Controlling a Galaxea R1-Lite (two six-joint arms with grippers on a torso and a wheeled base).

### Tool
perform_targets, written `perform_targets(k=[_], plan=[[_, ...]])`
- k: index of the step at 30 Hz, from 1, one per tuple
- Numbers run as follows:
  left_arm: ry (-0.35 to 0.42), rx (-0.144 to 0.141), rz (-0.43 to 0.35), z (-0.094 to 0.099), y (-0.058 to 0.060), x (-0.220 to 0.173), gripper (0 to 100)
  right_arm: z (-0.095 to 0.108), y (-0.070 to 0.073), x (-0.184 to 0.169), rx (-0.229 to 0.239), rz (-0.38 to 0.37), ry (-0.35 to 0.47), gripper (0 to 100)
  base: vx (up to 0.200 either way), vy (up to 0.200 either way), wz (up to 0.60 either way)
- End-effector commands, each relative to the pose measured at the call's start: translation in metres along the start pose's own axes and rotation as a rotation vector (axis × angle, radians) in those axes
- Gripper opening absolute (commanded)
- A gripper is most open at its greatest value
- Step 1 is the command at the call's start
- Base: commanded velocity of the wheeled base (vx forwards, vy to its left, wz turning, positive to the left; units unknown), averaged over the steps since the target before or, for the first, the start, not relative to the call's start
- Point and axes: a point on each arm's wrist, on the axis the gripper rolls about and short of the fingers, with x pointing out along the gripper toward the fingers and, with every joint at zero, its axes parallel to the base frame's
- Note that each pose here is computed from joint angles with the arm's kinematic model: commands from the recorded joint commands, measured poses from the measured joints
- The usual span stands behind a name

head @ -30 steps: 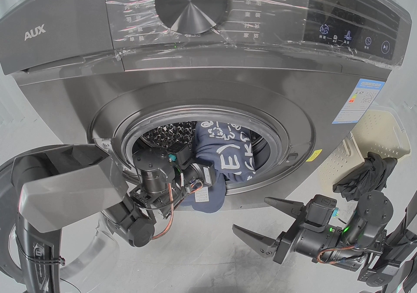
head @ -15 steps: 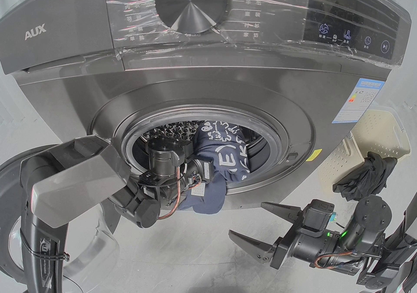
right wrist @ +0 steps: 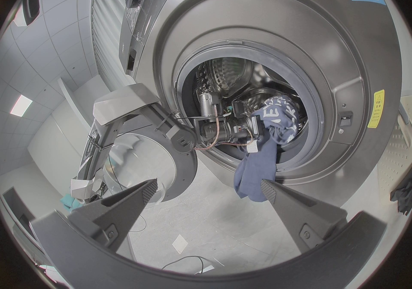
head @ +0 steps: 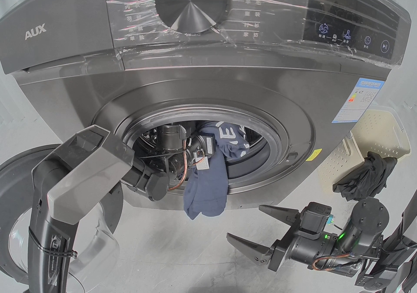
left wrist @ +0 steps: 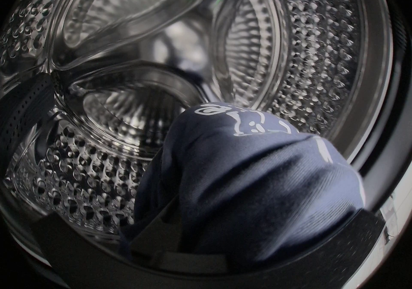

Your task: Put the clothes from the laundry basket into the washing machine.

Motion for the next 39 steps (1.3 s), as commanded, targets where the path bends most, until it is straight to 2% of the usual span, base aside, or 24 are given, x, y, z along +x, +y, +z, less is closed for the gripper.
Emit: perform_targets(k=[1, 2, 5, 9, 10, 12, 16, 18, 23, 31, 33, 34, 36, 39], plan=[[-0.024, -0.008, 0.072, -0.007, 0.024, 0.021, 0, -0.001, 0.0, 0.001, 0.001, -0.001, 0.003, 100, 0.0, 0.0, 0.0], [-0.038, -0.009, 0.084, -0.003, 0.028, 0.025, 0, -0.001, 0.0, 0.0, 0.0, 0.001, 0.002, 100, 0.0, 0.0, 0.0], [-0.059, -0.014, 0.09, 0.002, 0.028, 0.028, 0, 0.0, 0.0, 0.0, 0.001, -0.001, 0.002, 100, 0.0, 0.0, 0.0], [-0.056, -0.031, 0.079, 0.003, 0.022, 0.026, 0, 0.0, -0.001, 0.001, -0.001, -0.001, 0.002, 100, 0.0, 0.0, 0.0], [-0.048, -0.037, 0.077, 0.003, 0.021, 0.025, 100, 0.0, 0.0, 0.001, -0.001, 0.001, 0.001, 100, 0.0, 0.0, 0.0], [-0.03, -0.052, 0.078, 0.005, 0.02, 0.022, 100, 0.0, 0.0, 0.002, -0.001, 0.0, -0.003, 100, 0.0, 0.0, 0.0], [-0.011, -0.092, 0.066, 0.01, 0.006, 0.012, 100, 0.0, 0.0, 0.002, -0.001, 0.002, -0.001, 100, 0.0, 0.0, 0.0], [0.01, -0.103, 0.056, 0.013, -0.001, 0.004, 100, 0.0, -0.001, 0.002, 0.0, 0.0, -0.003, 100, 0.0, 0.0, 0.0], [0.162, -0.094, 0.018, 0.011, -0.013, -0.018, 100, 0.001, 0.0, 0.002, -0.001, 0.004, -0.004, 100, 0.0, 0.0, 0.0], [0.213, -0.085, 0.036, -0.006, -0.009, -0.017, 100, 0.0, 0.0, 0.001, 0.001, 0.003, 0.001, 100, 0.0, 0.0, 0.0], [0.24, -0.075, 0.049, -0.017, -0.005, -0.015, 100, 0.0, 0.0, 0.001, 0.001, 0.003, 0.001, 100, 0.0, 0.0, 0.0], [0.249, -0.069, 0.052, -0.02, -0.003, -0.014, 0, 0.0, 0.0, 0.001, 0.001, 0.003, 0.001, 100, 0.0, 0.0, 0.0], [0.266, -0.056, 0.056, -0.023, -0.002, -0.014, 0, 0.0, 0.0, 0.001, 0.001, 0.004, 0.001, 100, 0.0, 0.0, 0.0], [0.274, -0.055, 0.06, -0.028, 0.0, -0.012, 0, 0.0, 0.0, 0.001, 0.001, 0.003, 0.001, 100, 0.0, 0.0, 0.0]])
